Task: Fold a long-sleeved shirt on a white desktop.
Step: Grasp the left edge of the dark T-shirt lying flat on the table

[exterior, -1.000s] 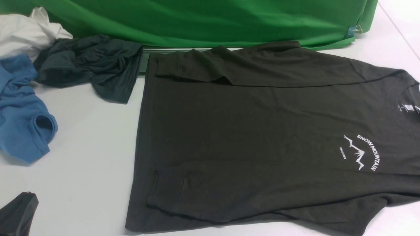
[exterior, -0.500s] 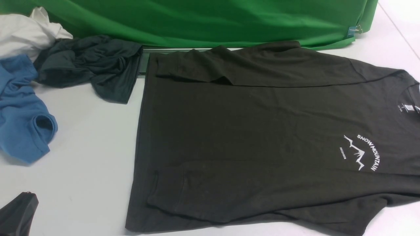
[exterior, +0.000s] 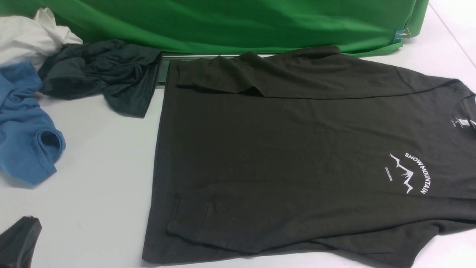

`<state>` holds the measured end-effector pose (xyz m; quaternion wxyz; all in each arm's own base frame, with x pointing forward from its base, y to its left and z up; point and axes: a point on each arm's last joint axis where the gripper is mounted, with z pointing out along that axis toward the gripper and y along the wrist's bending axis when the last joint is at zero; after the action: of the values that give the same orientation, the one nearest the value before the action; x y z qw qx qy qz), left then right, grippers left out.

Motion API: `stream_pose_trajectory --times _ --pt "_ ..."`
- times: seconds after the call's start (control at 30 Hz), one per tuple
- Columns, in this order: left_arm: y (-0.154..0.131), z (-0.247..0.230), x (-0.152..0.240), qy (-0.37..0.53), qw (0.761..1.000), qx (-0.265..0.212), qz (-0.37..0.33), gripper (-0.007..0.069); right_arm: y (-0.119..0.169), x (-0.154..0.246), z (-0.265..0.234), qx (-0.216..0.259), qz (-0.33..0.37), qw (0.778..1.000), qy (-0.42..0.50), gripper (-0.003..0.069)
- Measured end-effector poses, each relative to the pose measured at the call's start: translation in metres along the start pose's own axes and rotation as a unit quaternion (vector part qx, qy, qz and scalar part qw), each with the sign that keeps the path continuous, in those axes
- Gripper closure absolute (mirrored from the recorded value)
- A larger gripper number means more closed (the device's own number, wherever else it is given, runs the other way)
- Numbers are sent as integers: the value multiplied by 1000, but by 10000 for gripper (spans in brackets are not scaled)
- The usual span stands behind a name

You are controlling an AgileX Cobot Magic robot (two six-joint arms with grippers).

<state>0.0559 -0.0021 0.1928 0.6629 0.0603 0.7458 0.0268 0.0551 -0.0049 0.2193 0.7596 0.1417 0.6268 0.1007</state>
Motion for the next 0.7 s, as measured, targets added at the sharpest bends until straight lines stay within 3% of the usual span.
stream_pose_trajectory --times 0.23,0.47,0.6,0.7 --pt "3 -4 -26 -146 988 -12 -47 606 5 -11 -1 -28 32 997 -62 419" --pt "11 -17 -52 -308 944 -25 -112 606 9 -21 -3 -52 32 991 -116 419" --pt "12 -21 -57 -336 929 -15 -157 606 12 -31 -3 -55 34 990 -123 419" --pt "14 -26 -75 -350 920 -6 -176 606 24 -62 2 -58 33 989 -133 419"
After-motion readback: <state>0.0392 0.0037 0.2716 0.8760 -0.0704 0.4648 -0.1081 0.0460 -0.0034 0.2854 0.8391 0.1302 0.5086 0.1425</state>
